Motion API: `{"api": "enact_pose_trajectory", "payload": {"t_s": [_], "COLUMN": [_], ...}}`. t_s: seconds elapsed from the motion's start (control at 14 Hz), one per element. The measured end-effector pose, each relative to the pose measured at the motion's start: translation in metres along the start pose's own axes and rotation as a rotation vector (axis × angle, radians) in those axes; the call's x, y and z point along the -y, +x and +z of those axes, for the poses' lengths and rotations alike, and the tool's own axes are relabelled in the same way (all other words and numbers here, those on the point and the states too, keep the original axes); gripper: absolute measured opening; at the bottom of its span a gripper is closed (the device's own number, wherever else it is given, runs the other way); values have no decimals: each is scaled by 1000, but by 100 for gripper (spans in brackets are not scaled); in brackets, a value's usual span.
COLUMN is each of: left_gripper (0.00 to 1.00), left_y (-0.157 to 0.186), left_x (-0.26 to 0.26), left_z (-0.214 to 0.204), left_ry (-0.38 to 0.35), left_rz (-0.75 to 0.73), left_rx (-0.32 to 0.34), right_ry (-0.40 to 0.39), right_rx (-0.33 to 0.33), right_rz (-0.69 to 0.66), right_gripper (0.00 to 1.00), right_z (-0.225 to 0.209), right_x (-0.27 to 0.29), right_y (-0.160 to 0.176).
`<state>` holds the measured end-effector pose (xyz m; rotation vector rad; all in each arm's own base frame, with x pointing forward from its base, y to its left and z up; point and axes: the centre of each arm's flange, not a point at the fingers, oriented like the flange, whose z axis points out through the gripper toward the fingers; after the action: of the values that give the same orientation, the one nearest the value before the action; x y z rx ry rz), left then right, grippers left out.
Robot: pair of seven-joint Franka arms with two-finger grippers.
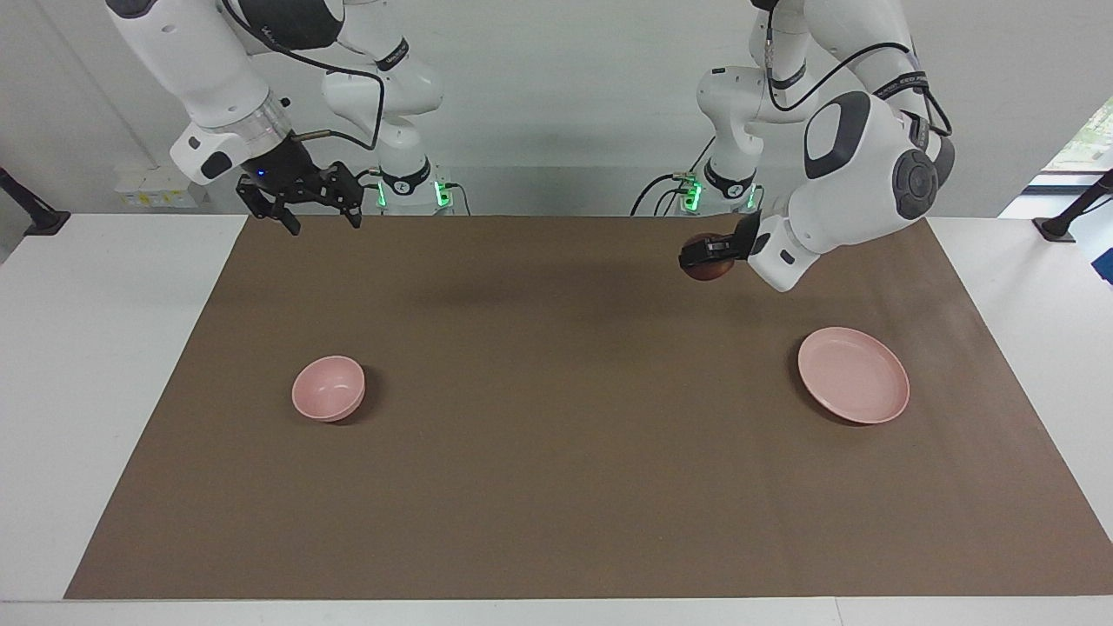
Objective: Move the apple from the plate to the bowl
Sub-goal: 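Lift the apple with the left gripper while the right gripper reaches in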
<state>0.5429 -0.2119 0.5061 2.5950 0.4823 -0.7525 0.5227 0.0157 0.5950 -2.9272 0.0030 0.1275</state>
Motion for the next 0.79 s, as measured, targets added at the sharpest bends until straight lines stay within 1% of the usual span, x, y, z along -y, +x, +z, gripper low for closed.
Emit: {"api": "enact_pose_trajectory", "payload": {"t_s": [0.07,0.21,0.36,0.57,0.64,0.71,0.79], "left_gripper": [78,78,78,78,78,78,78], "left_y": [-6,-19,-25,-27,-28,-31,-35], "left_x": [-11,-34,-49,-69,-79,-91,-101], "left_z": [4,14,22,41,51,66,78], "left_ry": [-35,-92,-185,-324,-390,-458,-506], "left_rz": [-52,-111,-176,-259,-284,-320,-357], "left_rx": [16,51,111,221,265,310,344], "right_ry": [37,115,174,300,333,382,446], "right_rx": [12,34,54,97,105,111,119], "right_rz": [8,49,68,128,141,149,161], "right_gripper": [100,100,100,100,100,100,100], "right_z": [6,15,23,37,38,37,35], "right_x": [3,10,18,38,39,41,42], "right_y": [-1,-2,-5,-15,-19,-23,-27]}}
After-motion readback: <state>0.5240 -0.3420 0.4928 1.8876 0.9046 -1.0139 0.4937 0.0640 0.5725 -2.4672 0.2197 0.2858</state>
